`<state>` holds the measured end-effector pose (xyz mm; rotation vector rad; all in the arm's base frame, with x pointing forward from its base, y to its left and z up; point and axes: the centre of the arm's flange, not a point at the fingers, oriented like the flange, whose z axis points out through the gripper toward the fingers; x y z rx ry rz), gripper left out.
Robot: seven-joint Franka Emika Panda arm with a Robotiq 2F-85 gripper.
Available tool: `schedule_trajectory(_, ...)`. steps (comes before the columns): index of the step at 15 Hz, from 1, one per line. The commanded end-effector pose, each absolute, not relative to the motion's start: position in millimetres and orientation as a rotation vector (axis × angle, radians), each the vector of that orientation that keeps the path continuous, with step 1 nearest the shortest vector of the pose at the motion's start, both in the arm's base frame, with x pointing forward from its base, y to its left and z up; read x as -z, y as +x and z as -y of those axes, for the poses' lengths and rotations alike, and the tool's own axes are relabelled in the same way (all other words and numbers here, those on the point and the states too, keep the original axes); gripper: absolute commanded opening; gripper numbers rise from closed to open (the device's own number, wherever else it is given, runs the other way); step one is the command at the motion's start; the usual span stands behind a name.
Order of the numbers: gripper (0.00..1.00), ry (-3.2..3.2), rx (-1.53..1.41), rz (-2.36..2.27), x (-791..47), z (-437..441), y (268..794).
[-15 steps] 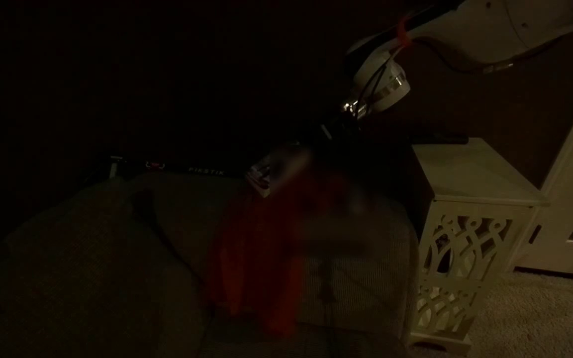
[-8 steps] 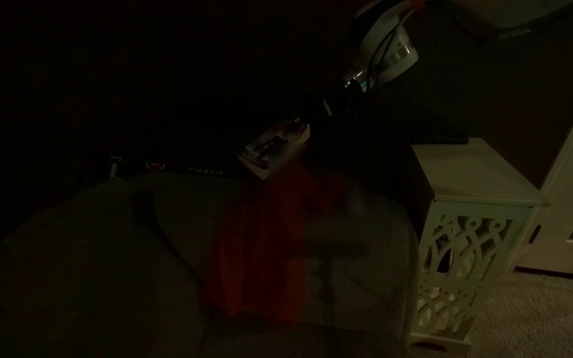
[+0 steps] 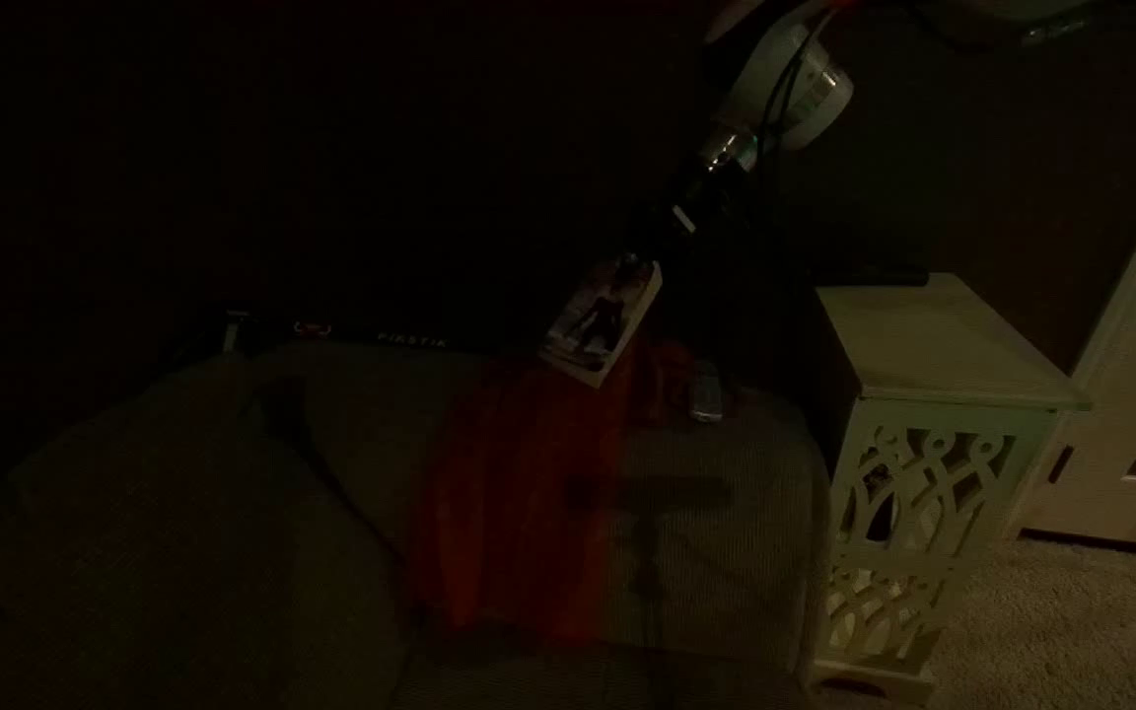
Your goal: Put the book on top of the white shelf.
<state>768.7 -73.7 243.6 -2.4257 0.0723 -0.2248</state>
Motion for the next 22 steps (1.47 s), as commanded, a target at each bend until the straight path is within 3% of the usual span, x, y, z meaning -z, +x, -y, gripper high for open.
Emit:
schedule_trajectory(1, 0.08, -2.477, 0.186, -0.116, -228, 72, 758)
schedule_trajectory(9, 0.08, -2.538, -0.002, -0.246, -164, 47, 752)
schedule_trajectory(13, 0.08, -2.605, 0.082, -0.301, -161, 44, 757)
schedule_trajectory(14, 0.17, -2.608, 0.087, -0.309, -163, 43, 758)
schedule_trajectory(15, 0.57, -2.614, 0.087, -0.315, -163, 42, 759)
schedule_trajectory(16, 0.58, -2.614, 0.08, -0.318, -163, 41, 759)
schedule_trajectory(17, 0.14, -2.608, 0.085, -0.321, -163, 40, 759)
schedule_trajectory(19, 0.17, -2.617, 0.089, -0.327, -164, 40, 759)
schedule_trajectory(20, 0.1, -2.617, 0.092, -0.33, -165, 41, 759)
schedule_trajectory(22, 0.08, -2.624, 0.1, -0.327, -171, 40, 759)
